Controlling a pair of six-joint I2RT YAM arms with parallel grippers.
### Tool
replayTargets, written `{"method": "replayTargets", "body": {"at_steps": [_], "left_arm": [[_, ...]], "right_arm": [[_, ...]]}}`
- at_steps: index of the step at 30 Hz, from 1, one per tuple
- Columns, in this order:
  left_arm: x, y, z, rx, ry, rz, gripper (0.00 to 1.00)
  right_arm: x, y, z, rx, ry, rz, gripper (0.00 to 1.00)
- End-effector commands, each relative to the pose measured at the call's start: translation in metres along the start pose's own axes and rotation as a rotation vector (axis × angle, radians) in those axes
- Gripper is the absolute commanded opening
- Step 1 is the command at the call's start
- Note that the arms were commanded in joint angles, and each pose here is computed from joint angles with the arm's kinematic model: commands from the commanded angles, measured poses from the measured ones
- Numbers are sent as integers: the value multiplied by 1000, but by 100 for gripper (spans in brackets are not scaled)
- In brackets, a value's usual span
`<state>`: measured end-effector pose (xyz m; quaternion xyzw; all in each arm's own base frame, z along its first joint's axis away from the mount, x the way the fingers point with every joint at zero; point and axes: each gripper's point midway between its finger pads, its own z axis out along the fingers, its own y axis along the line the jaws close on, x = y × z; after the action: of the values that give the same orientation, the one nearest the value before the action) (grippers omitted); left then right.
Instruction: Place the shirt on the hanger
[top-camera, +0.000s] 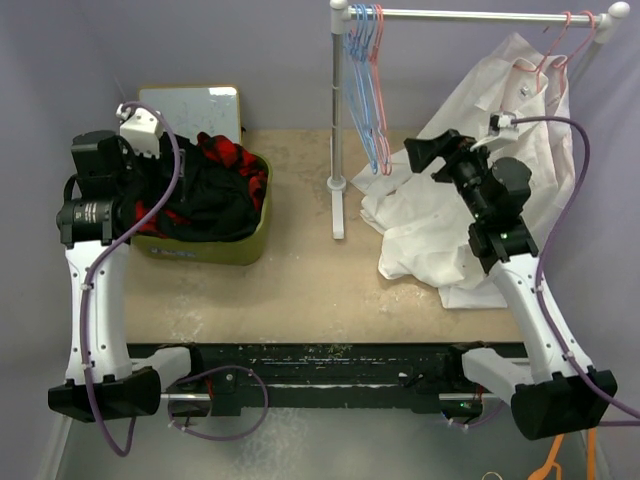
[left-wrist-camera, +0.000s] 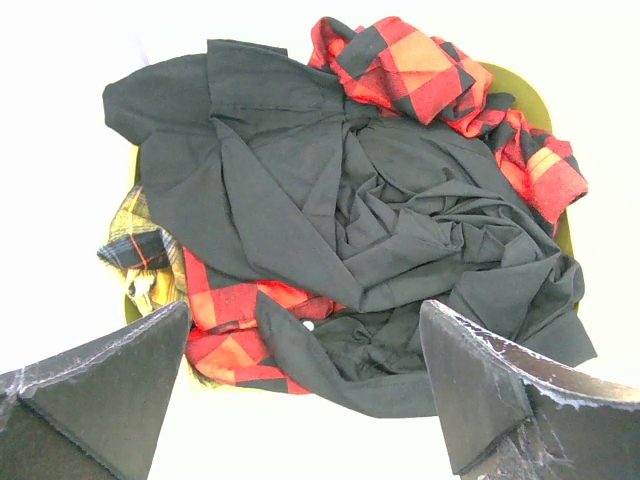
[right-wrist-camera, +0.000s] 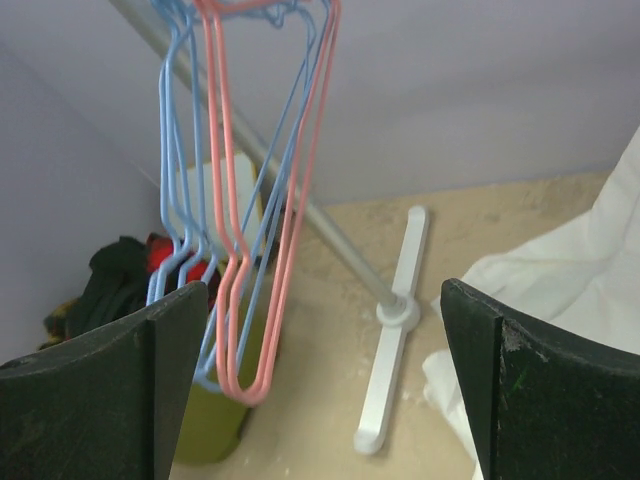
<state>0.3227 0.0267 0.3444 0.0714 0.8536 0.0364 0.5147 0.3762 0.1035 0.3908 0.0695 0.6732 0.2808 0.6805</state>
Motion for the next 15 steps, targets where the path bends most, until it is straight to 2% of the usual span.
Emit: {"method": "replayTargets", "body": {"at_steps": [1,6,10,15], "left_arm": [[-2,0,-12,-16,-51,-35,100],[36,-21,6,123,64,1,100],[60,-27,11,154,142,15,99],[76,-35,1,176,129,30,100]], "right_arm": [[37,1,-29,-25,110,50,100],[110,-28,-56,66,314,66,100],[131,-52,-76,172,312,79,100],[140,-88,-92,373,295,98,100]]}}
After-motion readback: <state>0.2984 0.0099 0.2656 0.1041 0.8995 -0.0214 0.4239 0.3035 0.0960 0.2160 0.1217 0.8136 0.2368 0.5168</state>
